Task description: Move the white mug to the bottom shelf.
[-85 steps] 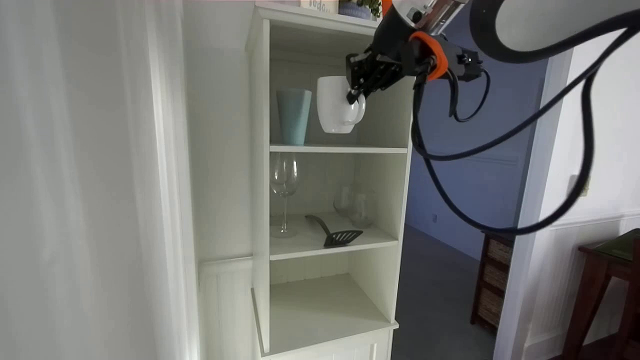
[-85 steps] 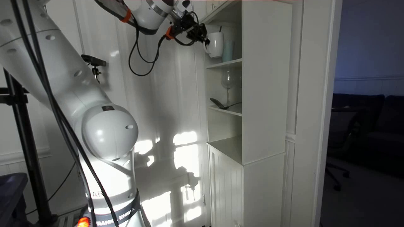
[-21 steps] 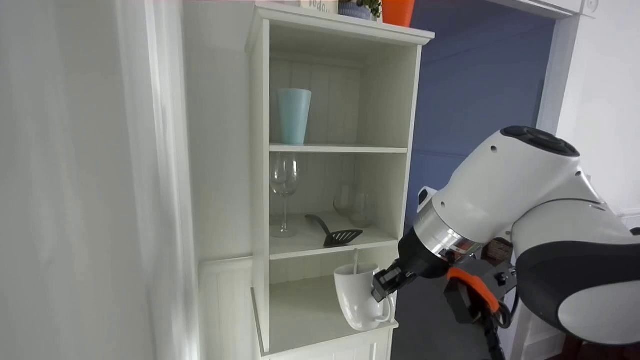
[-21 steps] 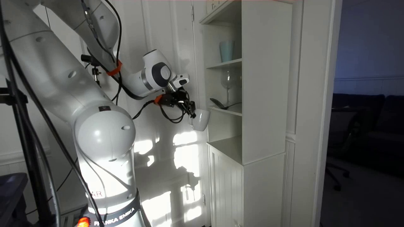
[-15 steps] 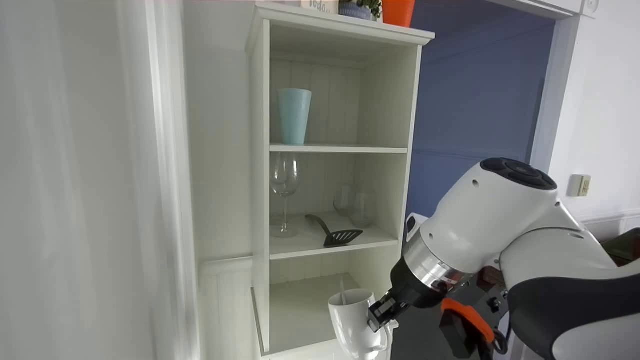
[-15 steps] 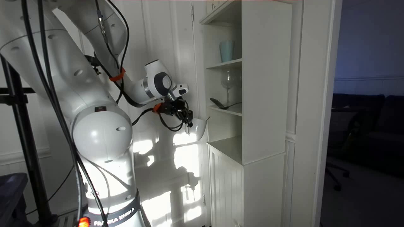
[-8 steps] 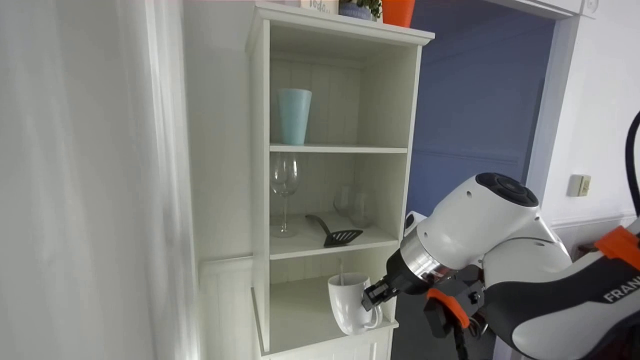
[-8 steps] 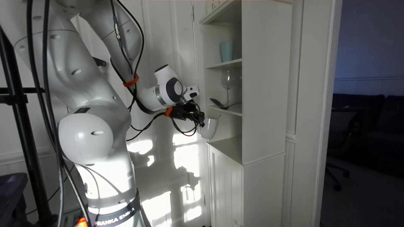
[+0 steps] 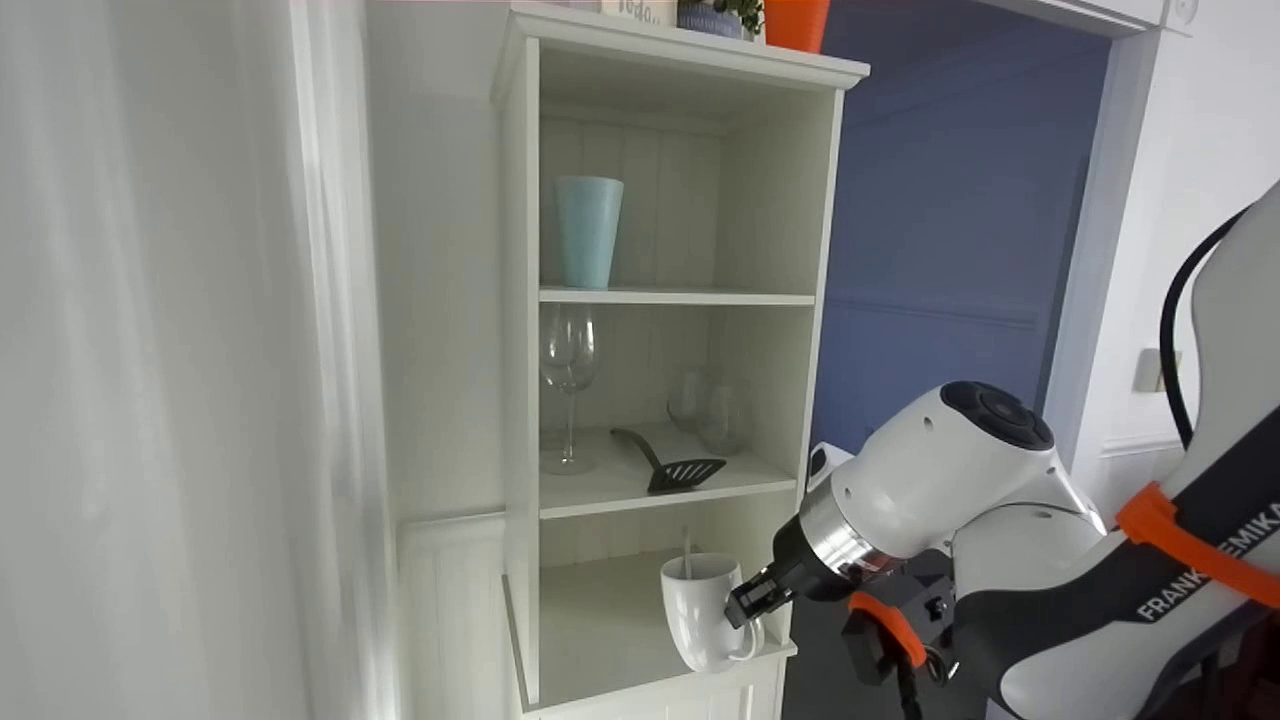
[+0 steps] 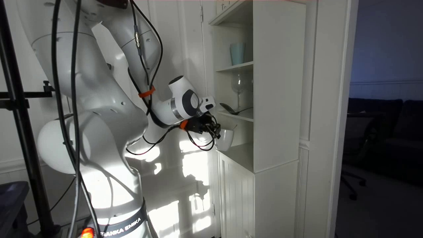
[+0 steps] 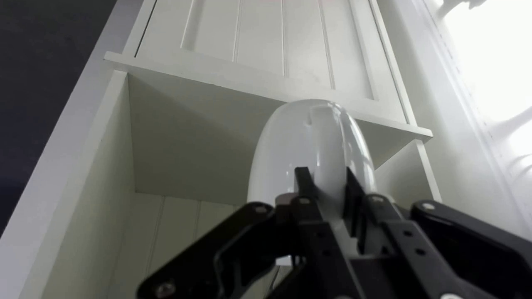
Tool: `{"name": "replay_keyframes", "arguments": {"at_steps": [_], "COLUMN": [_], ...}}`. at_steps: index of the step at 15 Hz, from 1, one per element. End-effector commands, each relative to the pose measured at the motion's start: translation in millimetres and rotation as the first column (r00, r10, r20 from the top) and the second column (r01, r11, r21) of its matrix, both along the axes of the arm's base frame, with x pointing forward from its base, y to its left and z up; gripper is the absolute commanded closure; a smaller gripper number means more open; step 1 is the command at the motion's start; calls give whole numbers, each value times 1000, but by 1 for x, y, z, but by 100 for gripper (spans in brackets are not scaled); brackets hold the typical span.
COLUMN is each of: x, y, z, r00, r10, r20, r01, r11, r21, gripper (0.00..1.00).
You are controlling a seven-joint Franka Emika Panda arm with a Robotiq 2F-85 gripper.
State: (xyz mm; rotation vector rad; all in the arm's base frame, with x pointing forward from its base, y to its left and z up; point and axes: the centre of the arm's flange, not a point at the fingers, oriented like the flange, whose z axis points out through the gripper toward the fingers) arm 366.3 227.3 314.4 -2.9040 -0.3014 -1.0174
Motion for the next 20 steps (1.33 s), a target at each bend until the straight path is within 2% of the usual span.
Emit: {"name": "replay_keyframes", "arguments": {"at_steps": [1, 5, 6, 14, 20], "x": [1, 2, 2, 27, 33], "y": [-2, -3, -3, -26, -29], "z": [-2, -5, -5, -27, -40], "r00": [1000, 1000, 1000, 998, 995], "r10": [1, 1, 2, -34, -6], "r20": [4, 4, 4, 52, 100], "r01": [-1, -1, -2, 35, 7], "r11": [1000, 1000, 1000, 999, 1000], "r21": [-2, -6, -5, -16, -9], "gripper": [81, 81, 95, 95, 95]}}
